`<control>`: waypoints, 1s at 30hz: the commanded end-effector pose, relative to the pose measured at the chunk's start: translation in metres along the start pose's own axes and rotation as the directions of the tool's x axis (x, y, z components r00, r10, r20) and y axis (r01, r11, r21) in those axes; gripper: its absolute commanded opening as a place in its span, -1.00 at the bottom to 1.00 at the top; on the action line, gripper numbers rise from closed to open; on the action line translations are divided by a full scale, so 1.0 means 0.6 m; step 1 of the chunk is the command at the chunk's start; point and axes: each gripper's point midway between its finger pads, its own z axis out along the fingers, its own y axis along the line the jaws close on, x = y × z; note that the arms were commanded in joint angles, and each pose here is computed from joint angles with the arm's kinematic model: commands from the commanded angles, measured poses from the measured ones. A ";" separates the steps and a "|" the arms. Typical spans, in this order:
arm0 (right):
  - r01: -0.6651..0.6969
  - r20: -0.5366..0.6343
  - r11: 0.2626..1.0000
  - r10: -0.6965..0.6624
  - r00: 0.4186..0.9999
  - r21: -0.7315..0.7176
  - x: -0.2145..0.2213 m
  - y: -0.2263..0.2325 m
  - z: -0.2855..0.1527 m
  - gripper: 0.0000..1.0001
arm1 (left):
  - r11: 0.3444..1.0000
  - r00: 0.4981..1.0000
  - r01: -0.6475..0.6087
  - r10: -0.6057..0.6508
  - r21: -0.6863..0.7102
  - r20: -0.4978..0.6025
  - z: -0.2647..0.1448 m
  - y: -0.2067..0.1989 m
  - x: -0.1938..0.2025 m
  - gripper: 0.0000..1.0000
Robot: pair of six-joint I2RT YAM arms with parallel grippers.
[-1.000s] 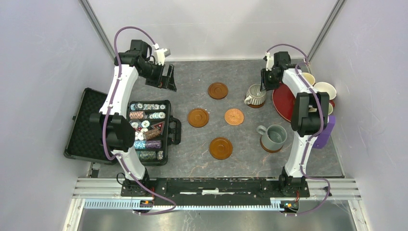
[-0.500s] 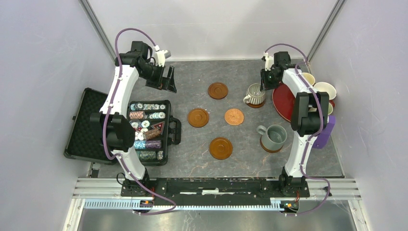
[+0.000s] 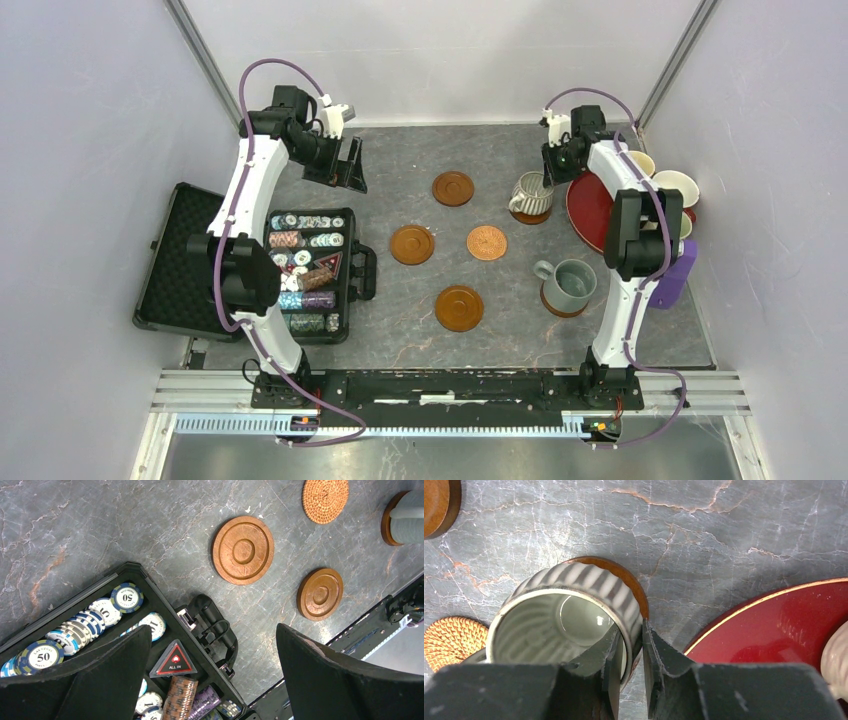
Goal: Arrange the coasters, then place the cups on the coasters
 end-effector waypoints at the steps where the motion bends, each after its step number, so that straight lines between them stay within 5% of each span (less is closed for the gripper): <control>1: 0.082 0.073 0.996 -0.079 0.994 -0.043 -0.039 0.007 -0.010 -0.51 | 1.000 0.999 -0.002 0.002 -0.001 0.053 -0.023 -0.010 -0.014 1.00; 20: 0.172 0.137 0.983 -0.162 0.977 -0.064 -0.043 0.012 -0.038 -0.33 | 1.000 0.998 0.008 -0.009 0.009 0.056 -0.020 -0.011 -0.018 1.00; 30: 0.205 0.172 0.978 -0.194 0.966 -0.045 -0.060 0.019 -0.085 0.22 | 1.000 0.998 -0.003 0.003 0.006 0.061 -0.023 -0.012 -0.019 1.00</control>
